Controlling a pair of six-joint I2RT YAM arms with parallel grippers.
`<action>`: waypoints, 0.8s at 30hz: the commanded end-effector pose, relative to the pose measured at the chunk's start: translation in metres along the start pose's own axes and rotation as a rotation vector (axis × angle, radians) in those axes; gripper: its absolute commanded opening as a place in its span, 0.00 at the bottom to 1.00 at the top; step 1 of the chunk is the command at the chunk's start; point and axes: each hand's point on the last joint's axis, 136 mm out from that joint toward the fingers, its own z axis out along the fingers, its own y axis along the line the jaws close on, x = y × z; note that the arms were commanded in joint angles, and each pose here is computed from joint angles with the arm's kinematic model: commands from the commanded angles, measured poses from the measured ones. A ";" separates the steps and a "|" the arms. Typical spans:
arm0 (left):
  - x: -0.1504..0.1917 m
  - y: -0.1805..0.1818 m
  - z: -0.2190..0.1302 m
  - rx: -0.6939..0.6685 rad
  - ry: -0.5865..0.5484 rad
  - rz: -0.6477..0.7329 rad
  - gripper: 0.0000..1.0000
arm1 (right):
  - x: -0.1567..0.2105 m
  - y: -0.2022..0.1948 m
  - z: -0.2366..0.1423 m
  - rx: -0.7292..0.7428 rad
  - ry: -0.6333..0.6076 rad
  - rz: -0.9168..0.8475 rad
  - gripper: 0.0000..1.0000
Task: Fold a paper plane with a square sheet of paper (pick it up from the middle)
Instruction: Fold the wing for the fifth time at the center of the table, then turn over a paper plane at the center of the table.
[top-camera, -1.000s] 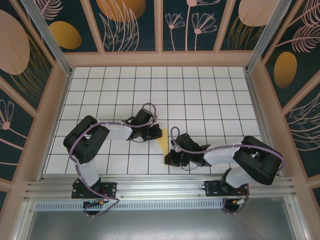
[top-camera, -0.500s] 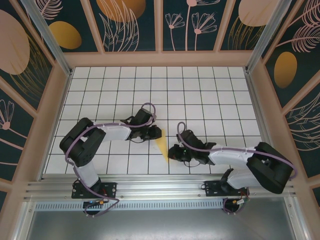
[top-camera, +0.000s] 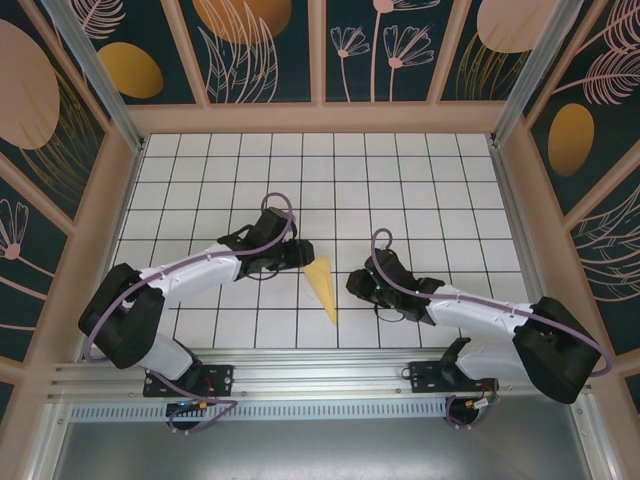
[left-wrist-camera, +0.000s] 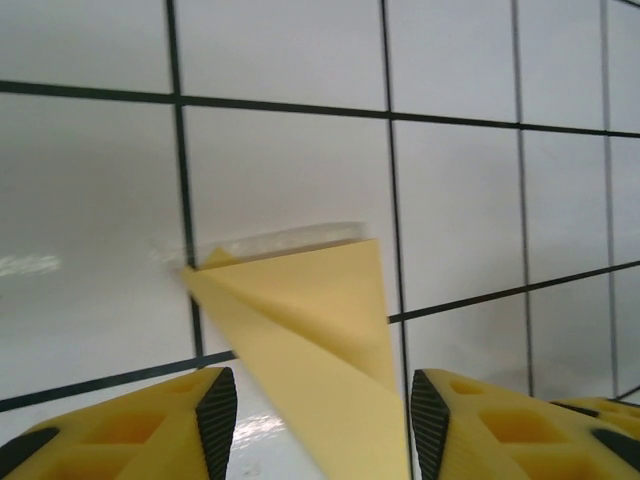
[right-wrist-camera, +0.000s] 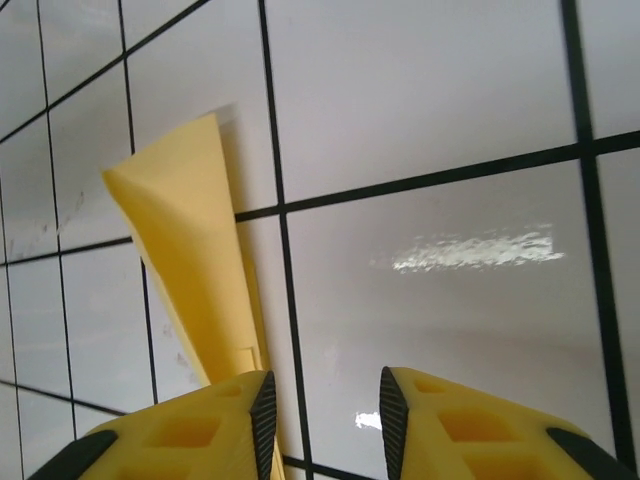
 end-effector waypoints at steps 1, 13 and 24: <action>0.009 0.018 -0.005 -0.109 -0.003 -0.011 0.53 | -0.019 0.000 -0.004 0.030 -0.084 0.020 0.40; 0.027 0.014 0.014 -0.251 0.026 0.061 0.57 | -0.030 -0.010 0.001 0.085 -0.150 0.045 0.47; 0.023 0.002 0.025 -0.257 0.030 0.042 0.62 | -0.030 -0.024 -0.002 0.072 -0.191 0.101 0.48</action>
